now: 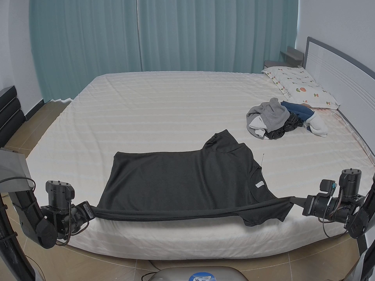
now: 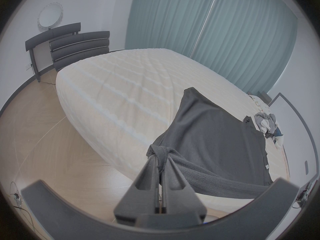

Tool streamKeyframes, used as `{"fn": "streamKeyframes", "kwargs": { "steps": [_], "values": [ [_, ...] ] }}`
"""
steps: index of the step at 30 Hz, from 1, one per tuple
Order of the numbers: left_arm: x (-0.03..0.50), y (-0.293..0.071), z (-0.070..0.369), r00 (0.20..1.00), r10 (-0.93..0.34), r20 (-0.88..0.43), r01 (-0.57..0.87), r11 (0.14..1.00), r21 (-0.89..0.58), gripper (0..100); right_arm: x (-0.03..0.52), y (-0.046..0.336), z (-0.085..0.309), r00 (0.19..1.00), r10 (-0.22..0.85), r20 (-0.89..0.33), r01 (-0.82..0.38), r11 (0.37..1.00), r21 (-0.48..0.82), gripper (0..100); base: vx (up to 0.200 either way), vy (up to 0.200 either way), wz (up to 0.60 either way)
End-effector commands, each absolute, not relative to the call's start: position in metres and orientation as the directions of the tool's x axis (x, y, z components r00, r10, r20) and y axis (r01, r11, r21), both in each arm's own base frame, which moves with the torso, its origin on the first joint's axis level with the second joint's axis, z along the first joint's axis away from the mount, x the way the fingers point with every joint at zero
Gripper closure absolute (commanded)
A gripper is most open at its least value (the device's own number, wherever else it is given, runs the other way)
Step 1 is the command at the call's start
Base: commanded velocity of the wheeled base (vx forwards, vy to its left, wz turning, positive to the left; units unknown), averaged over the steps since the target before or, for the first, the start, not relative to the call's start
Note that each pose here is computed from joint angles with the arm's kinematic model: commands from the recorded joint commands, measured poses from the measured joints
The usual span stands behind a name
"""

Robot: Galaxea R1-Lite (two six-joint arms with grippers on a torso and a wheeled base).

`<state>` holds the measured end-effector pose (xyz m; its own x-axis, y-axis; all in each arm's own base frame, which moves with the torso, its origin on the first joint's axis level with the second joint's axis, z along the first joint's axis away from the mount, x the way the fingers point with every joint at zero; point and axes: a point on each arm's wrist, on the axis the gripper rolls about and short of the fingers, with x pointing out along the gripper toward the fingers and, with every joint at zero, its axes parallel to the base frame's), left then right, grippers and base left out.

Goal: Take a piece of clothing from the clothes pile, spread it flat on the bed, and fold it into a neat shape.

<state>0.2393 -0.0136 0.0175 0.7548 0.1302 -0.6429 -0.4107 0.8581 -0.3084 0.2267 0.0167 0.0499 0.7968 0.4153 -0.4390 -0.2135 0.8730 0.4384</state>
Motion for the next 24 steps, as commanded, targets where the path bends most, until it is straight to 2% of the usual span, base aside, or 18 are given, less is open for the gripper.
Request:
{"fn": "streamKeyframes", "kwargs": {
  "steps": [1, 6, 24],
  "values": [
    [0.227, -0.015, 0.018, 0.744, 0.124, -0.656, -0.407, 0.863, -0.299, 100, 0.215, 0.013, 0.049, 0.790, 0.404, -0.461, -0.194, 0.878, 0.438, 100, 0.000, 0.000, 0.00],
    [0.214, -0.014, 0.016, 0.719, 0.127, -0.684, -0.415, 0.867, -0.276, 100, 0.202, 0.007, 0.044, 0.781, 0.381, -0.495, -0.155, 0.886, 0.438, 100, 0.000, 0.000, 0.00],
    [0.184, -0.012, 0.013, 0.664, 0.130, -0.737, -0.406, 0.889, -0.209, 100, 0.181, -0.003, 0.046, 0.761, 0.344, -0.550, -0.130, 0.912, 0.390, 100, 0.000, 0.000, 0.00]
  ]
}}
